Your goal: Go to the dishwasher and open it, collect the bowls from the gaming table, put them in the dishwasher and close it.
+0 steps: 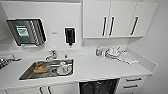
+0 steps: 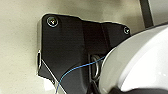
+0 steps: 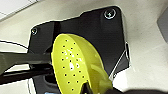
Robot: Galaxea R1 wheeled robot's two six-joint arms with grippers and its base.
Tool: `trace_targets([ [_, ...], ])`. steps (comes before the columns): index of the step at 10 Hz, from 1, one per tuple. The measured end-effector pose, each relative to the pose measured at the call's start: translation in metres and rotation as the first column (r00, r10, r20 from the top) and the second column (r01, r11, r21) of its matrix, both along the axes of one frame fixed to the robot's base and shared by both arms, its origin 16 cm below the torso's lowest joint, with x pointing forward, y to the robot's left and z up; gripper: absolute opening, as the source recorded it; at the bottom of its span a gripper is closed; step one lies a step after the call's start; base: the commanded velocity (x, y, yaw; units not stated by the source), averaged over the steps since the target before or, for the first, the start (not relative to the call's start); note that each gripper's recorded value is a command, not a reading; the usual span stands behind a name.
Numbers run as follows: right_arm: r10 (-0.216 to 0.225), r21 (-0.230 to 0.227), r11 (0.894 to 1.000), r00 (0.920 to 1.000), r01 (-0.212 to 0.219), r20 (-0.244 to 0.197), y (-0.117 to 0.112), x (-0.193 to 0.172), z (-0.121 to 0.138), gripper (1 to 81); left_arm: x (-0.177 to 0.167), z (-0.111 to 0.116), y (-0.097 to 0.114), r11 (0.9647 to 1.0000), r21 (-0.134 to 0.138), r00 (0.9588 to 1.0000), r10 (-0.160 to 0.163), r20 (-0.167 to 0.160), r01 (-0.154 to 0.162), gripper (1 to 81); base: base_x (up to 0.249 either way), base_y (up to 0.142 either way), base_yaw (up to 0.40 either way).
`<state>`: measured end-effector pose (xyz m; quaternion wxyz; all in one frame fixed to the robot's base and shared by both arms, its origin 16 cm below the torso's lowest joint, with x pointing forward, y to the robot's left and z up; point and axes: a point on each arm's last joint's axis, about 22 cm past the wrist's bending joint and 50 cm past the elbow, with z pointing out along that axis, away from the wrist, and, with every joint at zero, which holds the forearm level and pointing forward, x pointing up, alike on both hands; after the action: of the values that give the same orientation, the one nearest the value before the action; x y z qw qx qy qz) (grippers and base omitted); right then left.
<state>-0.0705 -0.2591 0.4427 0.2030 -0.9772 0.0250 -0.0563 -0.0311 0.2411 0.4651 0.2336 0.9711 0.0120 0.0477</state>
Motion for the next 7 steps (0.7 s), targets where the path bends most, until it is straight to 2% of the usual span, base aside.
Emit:
trace_targets([
  [2,0.0,-0.001,1.0,0.9985,0.0,-0.055,0.0,-0.022,0.001,1.0,-0.018,0.002,0.001,0.9999,-0.01,0.9989,0.004,-0.047,-0.005,1.0,0.0,0.0,0.0],
  [4,-0.001,0.0,1.0,0.9954,0.001,-0.096,0.0,-0.034,0.002,1.0,-0.022,0.015,-0.005,0.9983,-0.054,0.9968,0.016,-0.078,-0.02,1.0,0.0,0.0,0.0],
  [5,-0.001,0.0,1.0,0.9937,0.001,-0.112,-0.001,-0.038,0.002,1.0,-0.02,0.026,-0.008,0.9959,-0.084,0.9961,0.026,-0.084,-0.033,1.0,0.0,0.0,0.0],
  [6,-0.001,0.0,1.0,0.9921,0.001,-0.126,-0.001,-0.042,0.003,1.0,-0.016,0.036,-0.002,0.9938,-0.102,0.9957,0.036,-0.086,-0.045,1.0,0.0,0.0,0.0],
  [7,-0.002,0.0,1.0,0.9914,0.002,-0.131,-0.001,-0.043,0.003,1.0,-0.01,0.047,0.012,0.9928,-0.107,0.9959,0.044,-0.079,-0.053,1.0,0.0,0.0,0.0],
])
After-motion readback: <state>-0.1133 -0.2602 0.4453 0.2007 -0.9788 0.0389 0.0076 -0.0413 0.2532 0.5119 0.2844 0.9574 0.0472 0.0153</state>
